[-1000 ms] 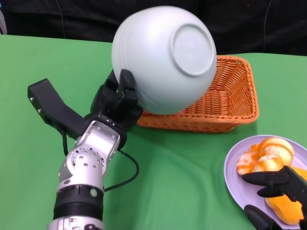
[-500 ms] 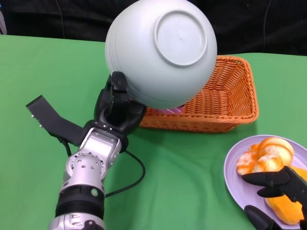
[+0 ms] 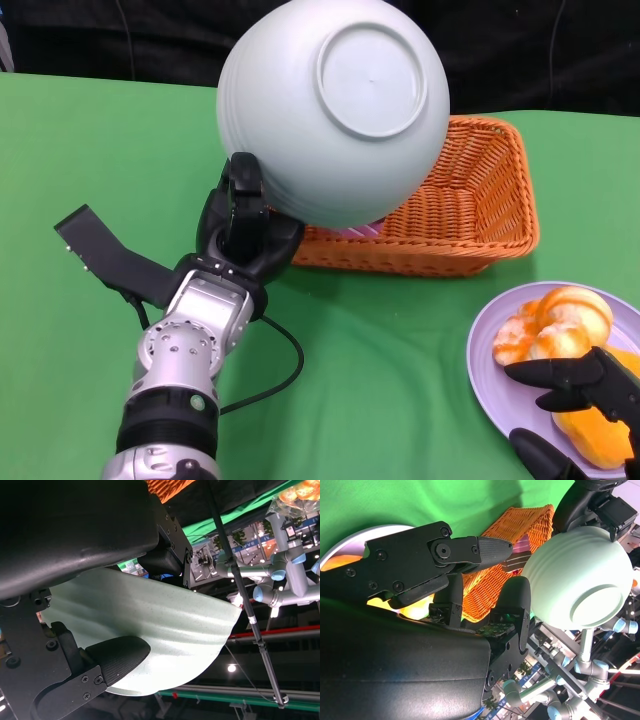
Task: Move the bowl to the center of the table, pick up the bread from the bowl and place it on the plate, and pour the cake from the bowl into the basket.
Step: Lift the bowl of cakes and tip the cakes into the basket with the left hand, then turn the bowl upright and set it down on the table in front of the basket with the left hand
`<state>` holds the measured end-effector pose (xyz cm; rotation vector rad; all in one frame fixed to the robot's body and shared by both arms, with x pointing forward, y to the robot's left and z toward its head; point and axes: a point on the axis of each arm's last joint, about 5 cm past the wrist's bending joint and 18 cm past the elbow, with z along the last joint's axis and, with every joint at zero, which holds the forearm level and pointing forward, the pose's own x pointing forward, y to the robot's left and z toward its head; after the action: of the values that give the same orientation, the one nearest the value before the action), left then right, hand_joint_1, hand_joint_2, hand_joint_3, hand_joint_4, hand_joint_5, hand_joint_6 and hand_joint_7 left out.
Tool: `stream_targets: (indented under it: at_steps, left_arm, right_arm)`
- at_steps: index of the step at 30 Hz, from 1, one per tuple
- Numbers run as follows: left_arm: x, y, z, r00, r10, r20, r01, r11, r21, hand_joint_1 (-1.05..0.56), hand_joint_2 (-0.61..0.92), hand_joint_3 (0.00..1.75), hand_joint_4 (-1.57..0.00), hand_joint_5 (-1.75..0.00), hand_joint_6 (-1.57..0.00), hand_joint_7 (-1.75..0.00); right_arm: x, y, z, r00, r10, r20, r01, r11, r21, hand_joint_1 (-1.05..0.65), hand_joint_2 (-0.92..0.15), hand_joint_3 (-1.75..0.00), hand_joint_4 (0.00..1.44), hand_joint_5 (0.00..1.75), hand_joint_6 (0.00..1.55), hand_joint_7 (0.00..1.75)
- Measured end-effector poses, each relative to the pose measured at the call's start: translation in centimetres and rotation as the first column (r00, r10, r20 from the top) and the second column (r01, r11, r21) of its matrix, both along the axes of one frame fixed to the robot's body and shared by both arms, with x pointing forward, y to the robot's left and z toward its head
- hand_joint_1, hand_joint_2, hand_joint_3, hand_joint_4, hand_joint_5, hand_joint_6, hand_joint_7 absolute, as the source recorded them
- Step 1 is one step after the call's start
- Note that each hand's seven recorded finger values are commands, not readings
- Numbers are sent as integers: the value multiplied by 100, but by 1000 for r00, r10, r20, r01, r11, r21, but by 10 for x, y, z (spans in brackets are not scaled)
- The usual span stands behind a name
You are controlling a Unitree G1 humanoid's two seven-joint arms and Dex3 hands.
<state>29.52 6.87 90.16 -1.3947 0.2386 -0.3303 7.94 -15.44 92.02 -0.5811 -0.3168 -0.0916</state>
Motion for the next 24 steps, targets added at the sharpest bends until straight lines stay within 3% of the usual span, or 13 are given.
stream_targets:
  at_steps: [8,13,16,22,24]
  left_arm:
    - [3,-4,14,992,-20,123,-2,985,173,-25,23,174,-111,-175,-91,-175]
    - [4,-6,30,967,-32,254,-44,957,288,-18,28,173,-110,-175,-92,-175]
    - [2,-6,35,939,-36,343,-95,929,357,-13,28,172,-110,-175,-91,-174]
    - [-5,0,31,871,-81,485,-177,868,464,-11,26,171,-109,-175,-91,-170]
    - [-7,6,30,834,-98,543,-235,827,510,-12,26,166,-108,-175,-91,-169]
  right_arm:
    - [0,0,0,1000,0,-1,0,1000,0,-42,-92,-37,40,119,34,95]
    - [0,0,0,1000,1,-2,-1,1000,1,-42,-92,-37,39,120,34,96]
    - [0,0,0,1000,4,-3,-4,1000,0,-41,-92,-36,39,120,34,97]
    - [0,0,0,1000,5,-3,-5,1000,0,-42,-92,-36,39,121,34,97]
    - [0,0,0,1000,6,-3,-6,1000,0,-42,-92,-36,39,121,34,98]
